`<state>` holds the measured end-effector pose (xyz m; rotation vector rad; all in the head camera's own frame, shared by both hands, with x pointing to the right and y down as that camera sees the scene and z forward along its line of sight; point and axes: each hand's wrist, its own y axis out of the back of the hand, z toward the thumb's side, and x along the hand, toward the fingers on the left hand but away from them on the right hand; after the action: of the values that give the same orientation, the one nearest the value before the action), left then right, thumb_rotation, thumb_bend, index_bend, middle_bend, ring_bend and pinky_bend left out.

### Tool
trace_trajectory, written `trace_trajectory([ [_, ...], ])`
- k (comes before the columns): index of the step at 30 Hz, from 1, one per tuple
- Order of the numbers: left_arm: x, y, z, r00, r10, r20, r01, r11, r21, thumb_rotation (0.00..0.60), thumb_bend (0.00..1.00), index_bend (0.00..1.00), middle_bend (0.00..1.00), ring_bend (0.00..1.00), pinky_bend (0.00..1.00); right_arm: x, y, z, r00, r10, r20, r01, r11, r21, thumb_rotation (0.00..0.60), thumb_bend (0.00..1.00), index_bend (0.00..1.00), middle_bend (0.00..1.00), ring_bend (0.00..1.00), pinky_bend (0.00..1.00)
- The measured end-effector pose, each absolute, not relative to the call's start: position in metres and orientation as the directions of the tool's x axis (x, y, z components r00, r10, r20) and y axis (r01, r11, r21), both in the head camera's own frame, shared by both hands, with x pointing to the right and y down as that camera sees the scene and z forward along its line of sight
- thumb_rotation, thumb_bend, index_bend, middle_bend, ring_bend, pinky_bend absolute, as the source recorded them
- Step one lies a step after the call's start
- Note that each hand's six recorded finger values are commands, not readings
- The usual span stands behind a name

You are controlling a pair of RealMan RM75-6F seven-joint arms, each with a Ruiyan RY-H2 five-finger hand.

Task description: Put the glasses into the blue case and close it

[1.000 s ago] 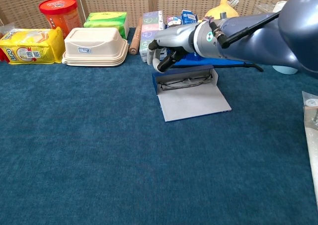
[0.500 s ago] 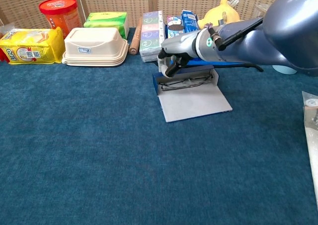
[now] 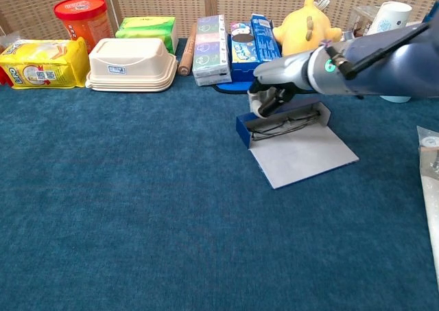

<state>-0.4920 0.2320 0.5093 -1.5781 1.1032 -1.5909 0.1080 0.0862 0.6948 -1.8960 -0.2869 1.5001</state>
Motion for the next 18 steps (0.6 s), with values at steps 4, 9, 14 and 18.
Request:
trace_trajectory([
  [4,-0.490,0.231,0.509,-0.077,-0.885,0.459,-0.119,-0.449,-0.886,0.600,0.28,0.10,0.06,0.00,0.00,0.126,0.090,0.688,0.280,0.576,-0.768,-0.226,-0.738,-0.636,0.216,0.66,0.36,0.32,0.21,0.07],
  [9,-0.487,0.231,0.511,-0.069,-0.884,0.463,-0.120,-0.453,-0.883,0.600,0.28,0.10,0.06,0.00,0.00,0.154,0.099,0.681,0.232,0.591,-0.773,-0.208,-0.746,-0.633,0.216,0.65,0.36,0.32,0.21,0.07],
  [14,-0.482,0.230,0.513,-0.058,-0.883,0.465,-0.125,-0.456,-0.881,0.600,0.28,0.10,0.06,0.00,0.00,0.168,0.111,0.677,0.216,0.589,-0.778,-0.193,-0.756,-0.626,0.218,0.65,0.36,0.32,0.21,0.07],
  [18,-0.480,0.230,0.512,-0.052,-0.884,0.464,-0.124,-0.455,-0.882,0.600,0.28,0.09,0.06,0.00,0.00,0.167,0.115,0.670,0.241,0.598,-0.764,-0.182,-0.746,-0.641,0.214,0.61,0.35,0.32,0.20,0.07],
])
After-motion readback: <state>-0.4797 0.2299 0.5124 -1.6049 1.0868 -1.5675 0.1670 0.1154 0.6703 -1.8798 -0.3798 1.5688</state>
